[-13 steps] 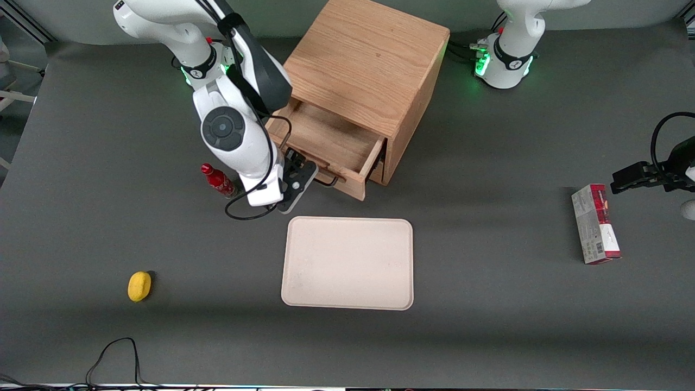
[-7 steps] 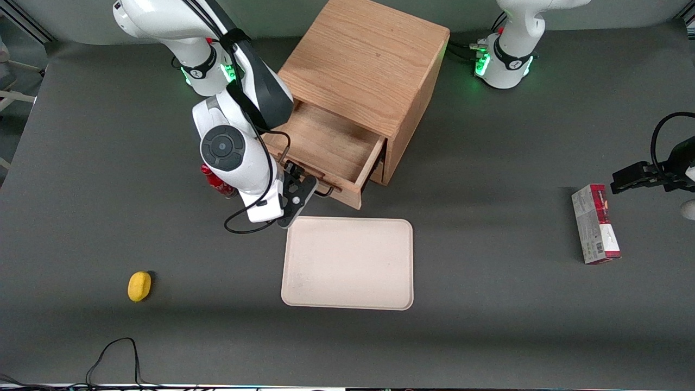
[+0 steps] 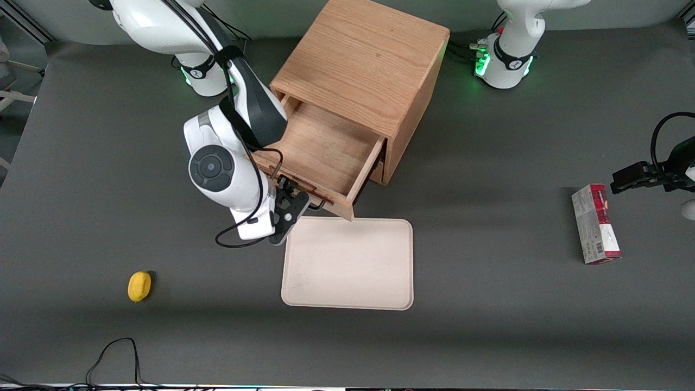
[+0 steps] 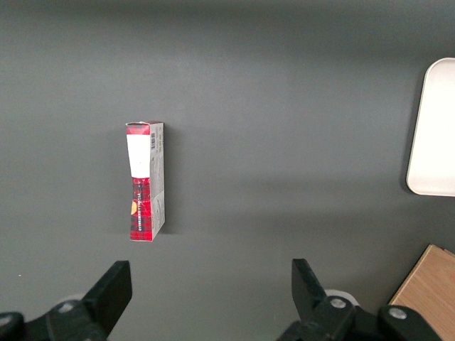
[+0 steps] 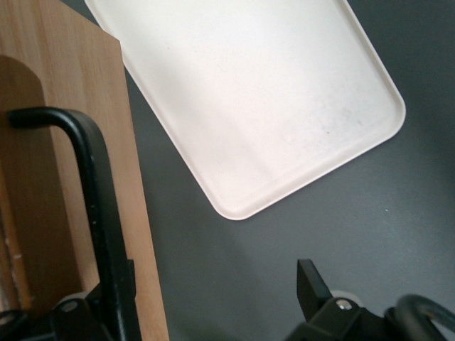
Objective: Open upper drawer
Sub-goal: 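Pull the upper drawer outward by its handle with the right gripper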
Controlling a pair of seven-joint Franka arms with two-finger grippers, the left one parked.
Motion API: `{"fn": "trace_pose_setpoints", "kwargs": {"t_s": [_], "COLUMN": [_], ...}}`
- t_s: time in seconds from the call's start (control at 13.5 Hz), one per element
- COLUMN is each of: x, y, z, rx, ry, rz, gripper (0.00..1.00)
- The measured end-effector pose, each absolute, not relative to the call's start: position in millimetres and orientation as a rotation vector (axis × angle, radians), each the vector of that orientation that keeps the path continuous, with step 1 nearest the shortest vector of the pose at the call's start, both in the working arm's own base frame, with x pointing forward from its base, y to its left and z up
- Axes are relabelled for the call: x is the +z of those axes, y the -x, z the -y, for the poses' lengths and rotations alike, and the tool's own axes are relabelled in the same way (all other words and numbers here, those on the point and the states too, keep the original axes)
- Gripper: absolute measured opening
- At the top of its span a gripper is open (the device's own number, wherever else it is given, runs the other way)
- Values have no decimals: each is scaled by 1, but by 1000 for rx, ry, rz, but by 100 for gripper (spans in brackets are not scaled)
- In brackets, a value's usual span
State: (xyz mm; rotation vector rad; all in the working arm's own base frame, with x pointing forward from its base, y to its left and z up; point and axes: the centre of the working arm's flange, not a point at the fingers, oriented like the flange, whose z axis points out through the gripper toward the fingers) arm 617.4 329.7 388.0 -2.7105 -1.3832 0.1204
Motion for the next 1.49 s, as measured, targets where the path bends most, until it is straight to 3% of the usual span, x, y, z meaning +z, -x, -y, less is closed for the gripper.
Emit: {"fn": "trace_pose_setpoints", "kwargs": {"t_s": [1.04,1.49], "x": [394,464], "y": [-654,-652], "z": [-304,-302], "rx": [82,61], "ry": [2745,2735], "rz": [1327,1343], "gripper": [100,100]}}
